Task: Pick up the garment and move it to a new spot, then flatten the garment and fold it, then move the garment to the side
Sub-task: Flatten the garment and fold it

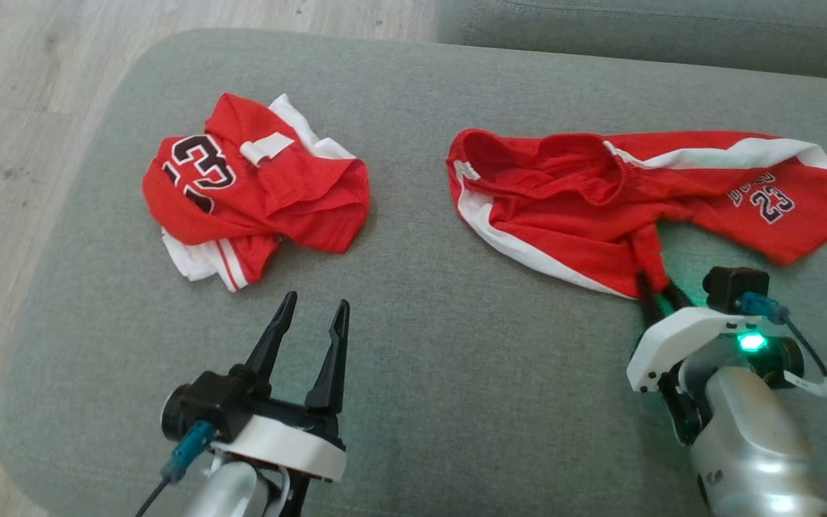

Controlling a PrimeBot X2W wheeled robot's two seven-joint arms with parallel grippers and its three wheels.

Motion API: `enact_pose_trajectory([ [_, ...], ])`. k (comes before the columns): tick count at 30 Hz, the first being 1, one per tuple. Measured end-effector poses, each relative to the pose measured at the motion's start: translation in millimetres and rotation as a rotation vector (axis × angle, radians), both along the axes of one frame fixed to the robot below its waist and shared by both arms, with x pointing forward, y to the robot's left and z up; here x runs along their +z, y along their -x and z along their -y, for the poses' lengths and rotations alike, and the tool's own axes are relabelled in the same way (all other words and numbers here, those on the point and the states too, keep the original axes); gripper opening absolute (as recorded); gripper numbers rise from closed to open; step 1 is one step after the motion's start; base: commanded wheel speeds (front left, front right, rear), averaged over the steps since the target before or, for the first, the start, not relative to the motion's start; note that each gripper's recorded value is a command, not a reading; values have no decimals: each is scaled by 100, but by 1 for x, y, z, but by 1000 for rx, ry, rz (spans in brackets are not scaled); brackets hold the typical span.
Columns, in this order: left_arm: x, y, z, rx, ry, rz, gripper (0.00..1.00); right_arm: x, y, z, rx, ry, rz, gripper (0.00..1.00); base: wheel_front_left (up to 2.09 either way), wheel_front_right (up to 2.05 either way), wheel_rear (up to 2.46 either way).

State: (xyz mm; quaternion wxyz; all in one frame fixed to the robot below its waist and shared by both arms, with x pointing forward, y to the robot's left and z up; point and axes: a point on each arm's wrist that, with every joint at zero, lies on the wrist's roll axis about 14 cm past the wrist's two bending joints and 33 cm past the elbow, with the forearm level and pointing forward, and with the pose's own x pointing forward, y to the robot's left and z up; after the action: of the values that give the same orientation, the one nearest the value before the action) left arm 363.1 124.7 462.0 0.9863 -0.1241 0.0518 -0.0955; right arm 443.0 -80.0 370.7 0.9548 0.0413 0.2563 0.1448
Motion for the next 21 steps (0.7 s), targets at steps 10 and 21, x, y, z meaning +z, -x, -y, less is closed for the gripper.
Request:
enact_pose_trajectory([
  [10,9,-6,19,-57,8,29,100,15,-2,83,-236,61,80,0,0,0,0],
  [21,17,0,38,-109,16,55,100,36,51,218,-571,251,59,5,0,0,0],
])
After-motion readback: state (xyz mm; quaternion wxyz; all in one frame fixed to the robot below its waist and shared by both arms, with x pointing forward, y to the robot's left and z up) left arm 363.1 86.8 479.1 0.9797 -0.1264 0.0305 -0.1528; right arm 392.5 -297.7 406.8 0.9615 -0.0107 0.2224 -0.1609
